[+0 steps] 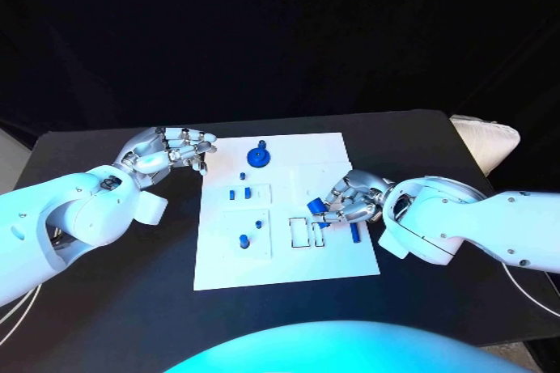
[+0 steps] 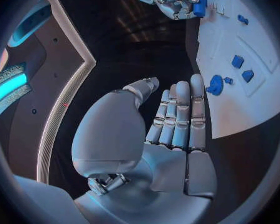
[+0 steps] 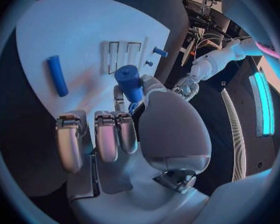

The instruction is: Assemble the parts on the task board

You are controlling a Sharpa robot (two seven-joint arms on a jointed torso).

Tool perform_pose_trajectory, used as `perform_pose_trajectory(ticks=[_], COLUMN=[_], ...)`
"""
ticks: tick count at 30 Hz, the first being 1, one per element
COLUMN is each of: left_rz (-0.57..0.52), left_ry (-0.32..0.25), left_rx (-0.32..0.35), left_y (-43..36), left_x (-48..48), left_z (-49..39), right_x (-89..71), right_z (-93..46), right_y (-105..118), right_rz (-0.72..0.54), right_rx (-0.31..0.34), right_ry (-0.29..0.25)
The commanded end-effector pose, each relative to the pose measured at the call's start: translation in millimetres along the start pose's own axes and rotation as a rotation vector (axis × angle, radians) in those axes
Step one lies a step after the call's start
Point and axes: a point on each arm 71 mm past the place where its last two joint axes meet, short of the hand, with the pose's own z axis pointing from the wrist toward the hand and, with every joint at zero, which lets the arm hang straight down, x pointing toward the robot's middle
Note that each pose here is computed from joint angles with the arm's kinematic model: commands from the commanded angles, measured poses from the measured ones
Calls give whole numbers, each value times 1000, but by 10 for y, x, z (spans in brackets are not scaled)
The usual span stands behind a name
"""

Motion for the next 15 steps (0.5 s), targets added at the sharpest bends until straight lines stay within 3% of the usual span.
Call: perform_pose_trajectory(ticks=[1,15], left_rz=[-11,-13], left_ry=[10,15], left_rx=[5,2], left_y=[-5,-3], left_x=[23,32], left_z=[8,10], right_x=[89,276], right_z=[23,103], right_y=[15,84], right_rz=[-13,-79], right_rx=[7,6], right_ry=[74,151])
